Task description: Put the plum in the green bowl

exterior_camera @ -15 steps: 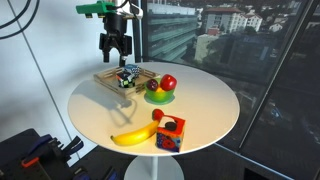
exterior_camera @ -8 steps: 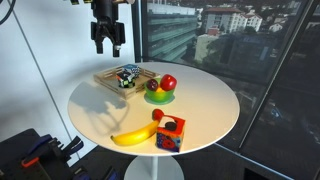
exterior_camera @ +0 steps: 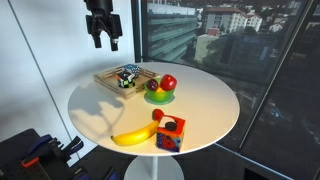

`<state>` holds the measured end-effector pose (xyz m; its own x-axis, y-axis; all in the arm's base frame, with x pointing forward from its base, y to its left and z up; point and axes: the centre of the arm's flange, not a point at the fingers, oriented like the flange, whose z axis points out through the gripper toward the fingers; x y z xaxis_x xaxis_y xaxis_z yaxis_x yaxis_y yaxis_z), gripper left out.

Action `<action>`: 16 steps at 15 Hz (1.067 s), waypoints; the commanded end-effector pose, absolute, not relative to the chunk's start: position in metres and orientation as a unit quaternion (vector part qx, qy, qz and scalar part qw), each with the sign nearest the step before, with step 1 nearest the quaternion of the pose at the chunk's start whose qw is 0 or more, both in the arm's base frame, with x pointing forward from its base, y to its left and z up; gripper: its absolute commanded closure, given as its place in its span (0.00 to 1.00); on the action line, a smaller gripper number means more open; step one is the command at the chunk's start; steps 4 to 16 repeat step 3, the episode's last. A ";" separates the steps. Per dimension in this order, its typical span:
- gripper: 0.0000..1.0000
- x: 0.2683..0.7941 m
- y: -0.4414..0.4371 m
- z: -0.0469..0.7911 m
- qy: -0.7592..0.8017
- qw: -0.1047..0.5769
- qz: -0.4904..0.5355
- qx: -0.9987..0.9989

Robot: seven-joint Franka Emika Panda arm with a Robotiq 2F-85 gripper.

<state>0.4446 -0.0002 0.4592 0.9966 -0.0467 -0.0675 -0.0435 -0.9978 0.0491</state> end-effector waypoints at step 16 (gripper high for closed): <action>0.00 0.445 0.000 0.457 -0.023 0.024 -0.037 0.999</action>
